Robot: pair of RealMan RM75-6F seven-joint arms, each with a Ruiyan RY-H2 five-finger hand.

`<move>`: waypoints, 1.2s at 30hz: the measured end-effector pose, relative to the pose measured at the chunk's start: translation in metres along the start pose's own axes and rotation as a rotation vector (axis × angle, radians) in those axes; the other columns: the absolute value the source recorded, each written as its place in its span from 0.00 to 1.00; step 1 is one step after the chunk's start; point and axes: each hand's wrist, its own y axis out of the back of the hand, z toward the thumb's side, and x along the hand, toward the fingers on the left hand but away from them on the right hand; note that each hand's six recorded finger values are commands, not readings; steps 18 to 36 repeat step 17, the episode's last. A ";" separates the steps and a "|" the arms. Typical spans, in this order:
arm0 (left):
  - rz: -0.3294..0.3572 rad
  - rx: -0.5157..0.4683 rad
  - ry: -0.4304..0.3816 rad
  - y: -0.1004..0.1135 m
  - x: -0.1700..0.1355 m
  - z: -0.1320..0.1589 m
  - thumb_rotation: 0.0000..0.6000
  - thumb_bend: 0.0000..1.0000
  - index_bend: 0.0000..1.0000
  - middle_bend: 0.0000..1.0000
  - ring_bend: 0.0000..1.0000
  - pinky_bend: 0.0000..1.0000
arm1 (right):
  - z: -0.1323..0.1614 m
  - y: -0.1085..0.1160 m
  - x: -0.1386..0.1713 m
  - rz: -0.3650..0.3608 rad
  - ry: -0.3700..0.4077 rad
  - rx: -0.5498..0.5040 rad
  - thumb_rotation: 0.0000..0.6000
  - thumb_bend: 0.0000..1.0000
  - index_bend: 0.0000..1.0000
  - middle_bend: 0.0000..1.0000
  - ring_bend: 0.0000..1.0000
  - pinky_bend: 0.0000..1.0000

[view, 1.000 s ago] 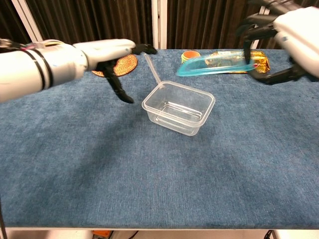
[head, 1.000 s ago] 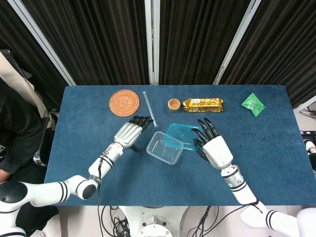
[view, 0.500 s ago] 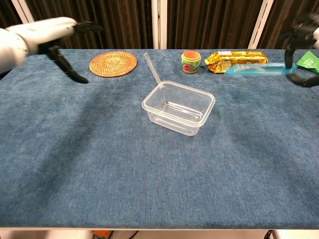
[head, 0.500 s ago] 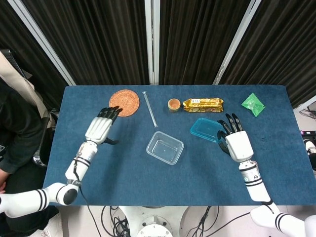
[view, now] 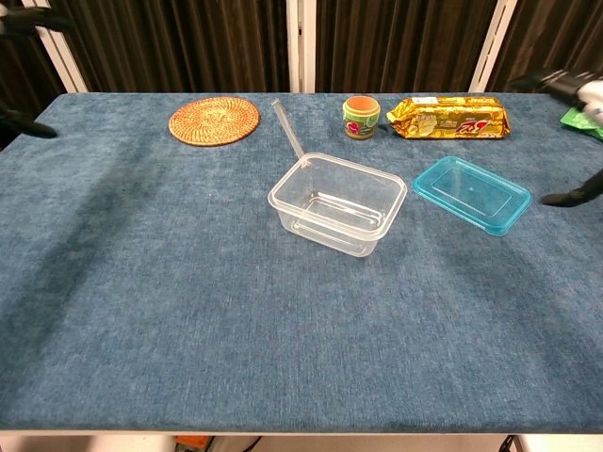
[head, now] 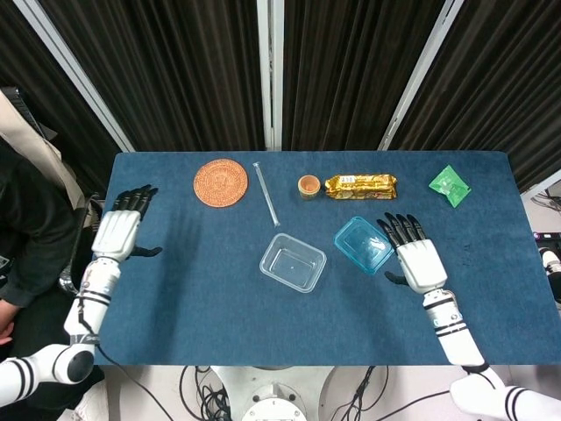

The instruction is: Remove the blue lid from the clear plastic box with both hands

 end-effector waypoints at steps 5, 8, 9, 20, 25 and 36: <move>0.035 0.026 0.066 0.016 -0.026 -0.037 1.00 0.00 0.11 0.00 0.00 0.00 | -0.018 0.041 0.031 -0.062 -0.045 -0.023 1.00 0.14 0.02 0.12 0.00 0.00; 0.063 0.049 0.092 0.022 -0.044 -0.052 1.00 0.00 0.14 0.00 0.00 0.00 | -0.030 0.061 0.054 -0.100 -0.087 -0.038 1.00 0.20 0.04 0.13 0.00 0.00; 0.071 0.057 0.099 0.023 -0.050 -0.056 1.00 0.00 0.14 0.00 0.00 0.00 | -0.033 0.066 0.061 -0.108 -0.099 -0.039 1.00 0.20 0.04 0.13 0.00 0.00; 0.121 0.108 0.160 0.026 -0.111 -0.073 1.00 0.00 0.14 0.00 0.00 0.00 | -0.046 0.077 0.111 -0.098 -0.164 -0.105 1.00 0.21 0.04 0.10 0.00 0.00; 0.121 0.108 0.160 0.026 -0.111 -0.073 1.00 0.00 0.14 0.00 0.00 0.00 | -0.046 0.077 0.111 -0.098 -0.164 -0.105 1.00 0.21 0.04 0.10 0.00 0.00; 0.121 0.108 0.160 0.026 -0.111 -0.073 1.00 0.00 0.14 0.00 0.00 0.00 | -0.046 0.077 0.111 -0.098 -0.164 -0.105 1.00 0.21 0.04 0.10 0.00 0.00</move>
